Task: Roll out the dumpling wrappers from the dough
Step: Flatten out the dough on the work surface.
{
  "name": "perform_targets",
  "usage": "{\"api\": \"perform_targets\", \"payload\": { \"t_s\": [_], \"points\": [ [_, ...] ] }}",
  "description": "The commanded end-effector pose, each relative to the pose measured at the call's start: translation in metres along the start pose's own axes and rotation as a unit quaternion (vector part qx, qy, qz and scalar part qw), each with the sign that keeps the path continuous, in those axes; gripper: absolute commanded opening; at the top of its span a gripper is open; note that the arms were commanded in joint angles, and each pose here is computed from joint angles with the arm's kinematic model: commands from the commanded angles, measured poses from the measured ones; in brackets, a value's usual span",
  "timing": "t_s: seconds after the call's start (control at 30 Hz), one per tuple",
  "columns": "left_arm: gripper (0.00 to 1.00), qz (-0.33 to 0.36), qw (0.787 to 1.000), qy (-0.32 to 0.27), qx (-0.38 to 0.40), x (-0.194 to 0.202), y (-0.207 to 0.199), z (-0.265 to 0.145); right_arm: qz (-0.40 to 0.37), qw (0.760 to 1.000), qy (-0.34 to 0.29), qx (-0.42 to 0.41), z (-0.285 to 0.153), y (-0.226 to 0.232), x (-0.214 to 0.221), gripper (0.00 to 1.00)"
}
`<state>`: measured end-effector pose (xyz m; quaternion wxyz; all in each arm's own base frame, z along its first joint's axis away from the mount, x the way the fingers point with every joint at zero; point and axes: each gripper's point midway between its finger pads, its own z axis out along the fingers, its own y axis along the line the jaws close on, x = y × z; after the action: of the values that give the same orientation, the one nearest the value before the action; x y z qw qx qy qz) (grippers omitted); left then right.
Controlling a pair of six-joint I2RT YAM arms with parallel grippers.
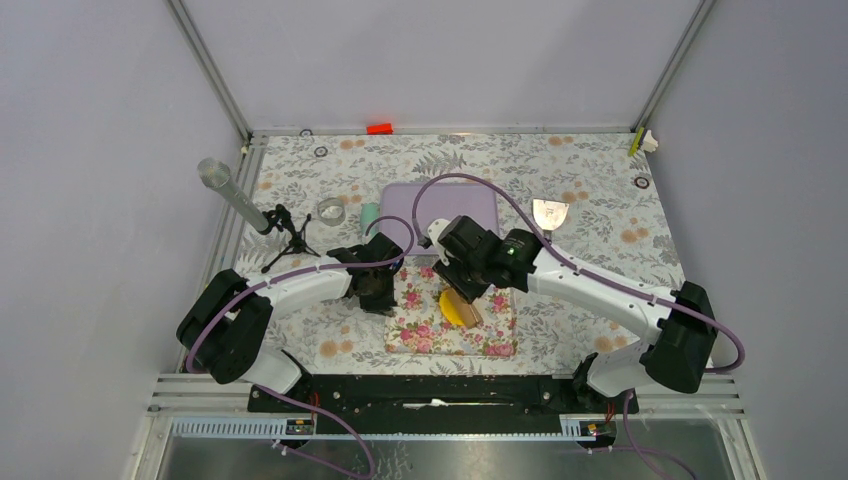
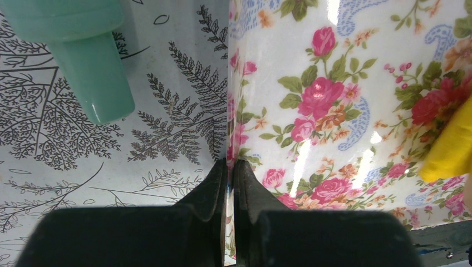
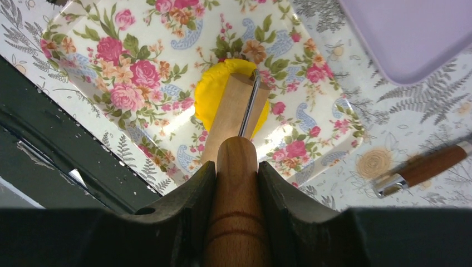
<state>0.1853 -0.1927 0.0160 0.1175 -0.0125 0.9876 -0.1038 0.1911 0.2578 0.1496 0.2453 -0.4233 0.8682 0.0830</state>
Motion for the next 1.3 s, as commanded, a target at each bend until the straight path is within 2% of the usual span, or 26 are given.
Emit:
{"api": "perform_targets", "payload": {
  "t_s": [0.0, 0.13, 0.43, 0.87, 1.0, 1.13, 1.27],
  "points": [
    [0.0, 0.015, 0.999, 0.0, -0.029, 0.005, 0.015, 0.002, -0.006, 0.999, 0.014, -0.029, 0.019, 0.014, 0.013, 0.0],
    [0.0, 0.018, 0.999, -0.001, -0.028, 0.005, 0.015, 0.002, 0.01, 0.997, 0.054, -0.047, 0.032, 0.023, 0.032, 0.0],
    [0.0, 0.016, 0.999, -0.002, -0.028, 0.005, 0.016, 0.001, 0.009, 0.996, 0.061, -0.058, 0.042, 0.028, 0.032, 0.0],
    [0.0, 0.018, 0.999, -0.002, -0.027, 0.004, 0.014, 0.001, 0.013, 0.991, -0.018, -0.13, -0.012, 0.05, -0.016, 0.0],
    [0.0, 0.019, 0.999, -0.003, -0.026, 0.002, 0.013, 0.001, 0.011, 0.997, -0.043, -0.068, -0.026, 0.025, -0.025, 0.0],
    [0.0, 0.024, 0.999, -0.013, -0.018, -0.004, 0.007, -0.003, 0.045, 0.997, -0.049, 0.04, -0.03, -0.018, -0.026, 0.0],
    [0.0, 0.029, 0.999, -0.019, -0.012, -0.011, 0.001, -0.006, 0.096, 0.988, -0.049, 0.108, -0.032, -0.056, -0.019, 0.0]
  ]
}}
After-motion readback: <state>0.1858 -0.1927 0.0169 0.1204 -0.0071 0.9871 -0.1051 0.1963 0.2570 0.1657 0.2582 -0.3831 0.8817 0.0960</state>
